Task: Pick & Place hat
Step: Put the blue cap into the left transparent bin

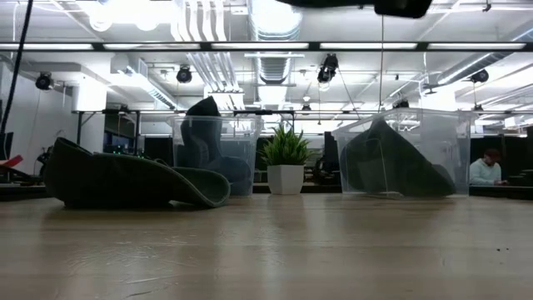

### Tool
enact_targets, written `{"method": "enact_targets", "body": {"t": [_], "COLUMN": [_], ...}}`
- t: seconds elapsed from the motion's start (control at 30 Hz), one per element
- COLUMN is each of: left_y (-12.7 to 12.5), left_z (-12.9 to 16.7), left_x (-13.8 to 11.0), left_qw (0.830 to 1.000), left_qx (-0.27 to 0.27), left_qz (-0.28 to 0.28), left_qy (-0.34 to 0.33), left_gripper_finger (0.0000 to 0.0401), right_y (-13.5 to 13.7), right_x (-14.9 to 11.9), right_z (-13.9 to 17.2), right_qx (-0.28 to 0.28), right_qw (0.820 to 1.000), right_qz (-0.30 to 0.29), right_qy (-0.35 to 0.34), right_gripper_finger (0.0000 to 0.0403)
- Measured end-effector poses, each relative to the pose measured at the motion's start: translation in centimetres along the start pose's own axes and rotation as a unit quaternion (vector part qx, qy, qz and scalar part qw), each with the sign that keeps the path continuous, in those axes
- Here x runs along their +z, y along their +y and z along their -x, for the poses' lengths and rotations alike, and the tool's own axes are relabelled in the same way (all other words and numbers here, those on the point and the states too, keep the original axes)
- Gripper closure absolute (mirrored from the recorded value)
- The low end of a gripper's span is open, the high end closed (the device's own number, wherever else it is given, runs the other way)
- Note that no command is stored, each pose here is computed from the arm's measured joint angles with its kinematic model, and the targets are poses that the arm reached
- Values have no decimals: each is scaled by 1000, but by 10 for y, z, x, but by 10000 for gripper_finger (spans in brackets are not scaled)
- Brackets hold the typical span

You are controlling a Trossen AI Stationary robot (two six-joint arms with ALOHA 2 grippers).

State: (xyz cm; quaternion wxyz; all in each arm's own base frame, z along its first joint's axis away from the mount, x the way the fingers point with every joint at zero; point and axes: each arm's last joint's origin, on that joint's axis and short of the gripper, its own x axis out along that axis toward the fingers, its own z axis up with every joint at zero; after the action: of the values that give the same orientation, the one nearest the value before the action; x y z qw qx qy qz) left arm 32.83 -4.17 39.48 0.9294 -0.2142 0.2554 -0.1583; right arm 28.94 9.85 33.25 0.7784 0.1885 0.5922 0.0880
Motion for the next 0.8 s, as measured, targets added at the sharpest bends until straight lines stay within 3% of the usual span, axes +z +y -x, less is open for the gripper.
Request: {"method": "enact_targets", "body": {"t": [0.37,0.5,0.8], "left_y": [-6,-7,-7], "left_z": [-28,-29,-30], "left_x": [-14,-20,-21], "left_qw": [999,998,998], "left_qx": [24,55,46], "left_qz": [20,17,7], "left_qy": [24,39,47], "left_gripper_finger": [290,290,291], "right_y": [11,16,20], "right_x": [17,19,22], "right_z": [-1,4,14], "right_qx": [2,-2,-11], "right_qw": [999,998,997], "right_qz": [39,53,61], "right_qy": [-4,-16,-40], "right_gripper_finger": [391,391,391]}}
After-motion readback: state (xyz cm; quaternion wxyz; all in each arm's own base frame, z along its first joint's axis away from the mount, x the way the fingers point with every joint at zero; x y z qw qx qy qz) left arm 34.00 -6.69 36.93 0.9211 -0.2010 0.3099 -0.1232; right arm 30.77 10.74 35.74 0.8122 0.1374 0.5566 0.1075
